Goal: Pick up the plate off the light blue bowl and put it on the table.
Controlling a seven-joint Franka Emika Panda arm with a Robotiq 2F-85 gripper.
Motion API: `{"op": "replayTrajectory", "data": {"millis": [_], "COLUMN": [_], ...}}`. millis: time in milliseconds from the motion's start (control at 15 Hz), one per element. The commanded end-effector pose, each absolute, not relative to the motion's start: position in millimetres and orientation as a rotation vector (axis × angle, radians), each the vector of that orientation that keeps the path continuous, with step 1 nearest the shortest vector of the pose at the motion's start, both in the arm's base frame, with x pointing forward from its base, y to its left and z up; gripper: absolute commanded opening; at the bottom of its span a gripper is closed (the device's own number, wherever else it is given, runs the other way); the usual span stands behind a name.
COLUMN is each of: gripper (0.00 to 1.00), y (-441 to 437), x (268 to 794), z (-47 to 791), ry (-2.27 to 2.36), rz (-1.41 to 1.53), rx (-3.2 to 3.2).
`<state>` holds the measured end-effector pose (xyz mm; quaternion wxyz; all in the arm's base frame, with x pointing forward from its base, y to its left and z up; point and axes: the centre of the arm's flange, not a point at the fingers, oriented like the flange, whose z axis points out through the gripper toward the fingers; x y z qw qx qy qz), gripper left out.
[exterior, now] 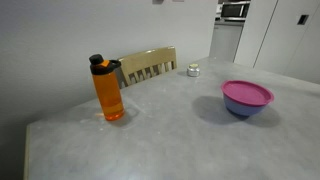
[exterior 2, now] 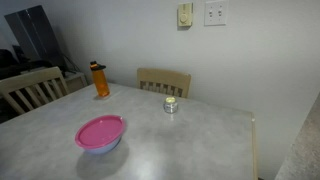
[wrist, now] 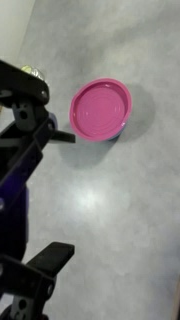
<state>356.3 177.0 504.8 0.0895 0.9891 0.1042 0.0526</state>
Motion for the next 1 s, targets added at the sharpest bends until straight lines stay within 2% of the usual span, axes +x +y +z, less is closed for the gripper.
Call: {"op": "replayTrajectory", "data": {"millis": [0,600,933], "gripper": [1.00,1.00,1.00], "y": [177.0,133.8,112.7], "x": [356.3,382.8,415.3], "z": [504.8,467.2,433.5], "ry": [0.310,0.227,0.129], "rz": [0.156,0.056,0.016], "rx": [2.942,3.000,3.061]}}
